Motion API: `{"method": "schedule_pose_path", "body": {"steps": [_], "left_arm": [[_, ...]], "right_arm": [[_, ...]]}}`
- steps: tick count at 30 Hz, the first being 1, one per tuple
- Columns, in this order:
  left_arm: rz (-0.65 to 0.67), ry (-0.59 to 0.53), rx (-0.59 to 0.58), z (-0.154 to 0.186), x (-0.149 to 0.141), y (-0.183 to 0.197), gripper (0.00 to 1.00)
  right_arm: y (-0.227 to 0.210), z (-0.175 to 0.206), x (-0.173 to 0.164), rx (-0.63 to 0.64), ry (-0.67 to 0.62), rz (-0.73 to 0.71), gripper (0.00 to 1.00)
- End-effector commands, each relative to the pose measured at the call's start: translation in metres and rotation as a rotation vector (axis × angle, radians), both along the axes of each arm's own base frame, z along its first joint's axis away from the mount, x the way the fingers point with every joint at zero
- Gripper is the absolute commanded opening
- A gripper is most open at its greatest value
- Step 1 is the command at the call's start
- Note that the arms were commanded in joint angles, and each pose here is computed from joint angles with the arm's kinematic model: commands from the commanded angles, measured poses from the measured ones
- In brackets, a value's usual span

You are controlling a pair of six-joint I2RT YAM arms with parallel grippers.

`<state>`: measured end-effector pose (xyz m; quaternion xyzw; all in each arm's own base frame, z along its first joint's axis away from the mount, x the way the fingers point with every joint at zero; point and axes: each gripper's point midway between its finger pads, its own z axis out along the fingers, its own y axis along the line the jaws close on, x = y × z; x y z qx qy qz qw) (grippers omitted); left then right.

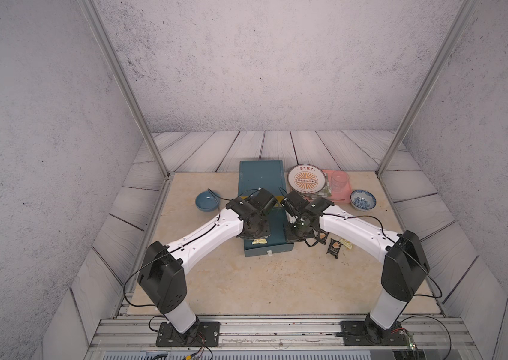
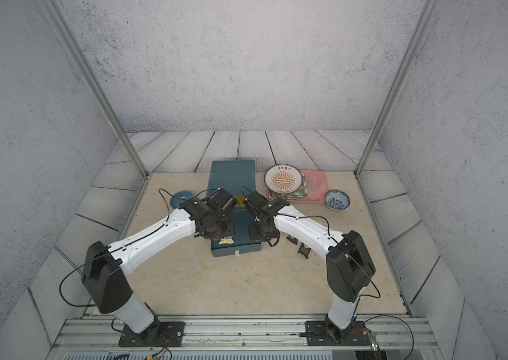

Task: Take the cookies out of the drawer
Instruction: Pick up the cookie from the drawer, then place the cookie at the center of the board.

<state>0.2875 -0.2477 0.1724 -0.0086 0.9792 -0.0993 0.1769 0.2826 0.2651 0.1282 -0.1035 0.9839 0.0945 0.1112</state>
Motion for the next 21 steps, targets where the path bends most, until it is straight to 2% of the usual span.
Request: {"method": "schedule_pose_path", "body": {"steps": [1,6,12,16,21], "left_arm": [[-0.011,-0.056,-0.019,0.030,-0.001,0.009,0.35],[0.029,-0.101,-0.065,0.066,-0.006,0.032,0.36],[0.126,-0.095,-0.060,0.078,-0.021,0.102,0.37],[0.229,-0.047,-0.036,0.050,-0.028,0.151,0.38],[0.308,0.017,-0.008,-0.005,-0.026,0.185,0.40]], "right_arm": [[0.002,0.018,0.001,0.038,-0.048,0.007,0.00],[0.003,0.019,0.002,0.037,-0.050,0.006,0.00],[0.003,0.019,0.003,0.034,-0.050,0.005,0.00],[0.002,0.020,0.005,0.029,-0.059,0.000,0.00],[0.002,0.021,0.007,0.024,-0.066,-0.003,0.00]]}}
